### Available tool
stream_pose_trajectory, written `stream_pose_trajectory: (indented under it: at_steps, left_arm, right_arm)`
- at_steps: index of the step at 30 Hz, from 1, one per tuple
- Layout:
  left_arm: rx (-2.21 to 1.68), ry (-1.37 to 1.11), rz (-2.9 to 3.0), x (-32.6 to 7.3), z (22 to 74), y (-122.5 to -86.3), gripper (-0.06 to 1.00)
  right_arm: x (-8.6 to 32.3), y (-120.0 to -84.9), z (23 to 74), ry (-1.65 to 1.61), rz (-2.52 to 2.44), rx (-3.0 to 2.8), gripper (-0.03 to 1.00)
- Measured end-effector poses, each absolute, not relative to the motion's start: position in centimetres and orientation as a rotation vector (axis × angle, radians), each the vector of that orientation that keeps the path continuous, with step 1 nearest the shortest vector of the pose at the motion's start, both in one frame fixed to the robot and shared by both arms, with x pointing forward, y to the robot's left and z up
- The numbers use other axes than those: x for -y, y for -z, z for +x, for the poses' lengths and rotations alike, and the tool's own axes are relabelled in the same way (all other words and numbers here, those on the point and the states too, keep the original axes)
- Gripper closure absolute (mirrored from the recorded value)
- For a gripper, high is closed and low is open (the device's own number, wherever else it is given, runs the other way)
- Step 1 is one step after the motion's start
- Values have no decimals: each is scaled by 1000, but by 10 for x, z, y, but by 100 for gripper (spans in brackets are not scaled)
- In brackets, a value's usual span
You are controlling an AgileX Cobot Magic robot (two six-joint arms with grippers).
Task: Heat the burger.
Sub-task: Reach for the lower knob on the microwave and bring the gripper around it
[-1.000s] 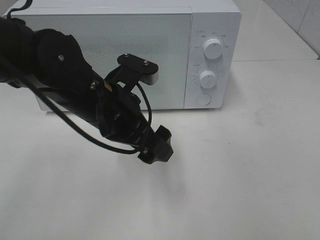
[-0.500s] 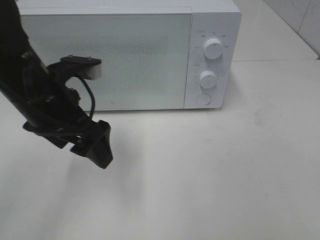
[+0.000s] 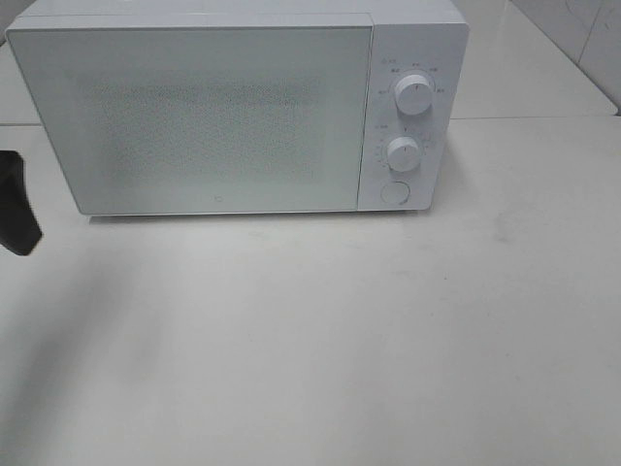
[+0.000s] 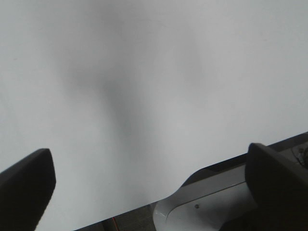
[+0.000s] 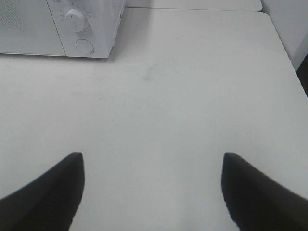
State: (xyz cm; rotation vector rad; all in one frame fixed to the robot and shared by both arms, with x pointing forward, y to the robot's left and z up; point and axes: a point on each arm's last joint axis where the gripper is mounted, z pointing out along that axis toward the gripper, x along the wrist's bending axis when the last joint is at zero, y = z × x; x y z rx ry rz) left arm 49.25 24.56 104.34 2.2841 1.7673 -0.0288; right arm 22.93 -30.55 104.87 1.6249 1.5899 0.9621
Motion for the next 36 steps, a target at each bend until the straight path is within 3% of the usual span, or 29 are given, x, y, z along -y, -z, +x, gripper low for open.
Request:
stream_pose_trajectory:
  at_steps: [6, 13, 36]
  left_arm:
    - [-1891, -114, 2139, -279, 477, -1070, -5]
    - [-1910, -212, 2051, -293, 454, -1088, -5]
    - [-1942, -357, 2002, -298, 346, -1034, -5]
  right_arm:
    - [306, -1049, 229, -962, 1625, -1590, 21]
    - [306, -1049, 229, -962, 1625, -1590, 21]
    - [306, -1049, 229, -962, 1625, -1590, 21]
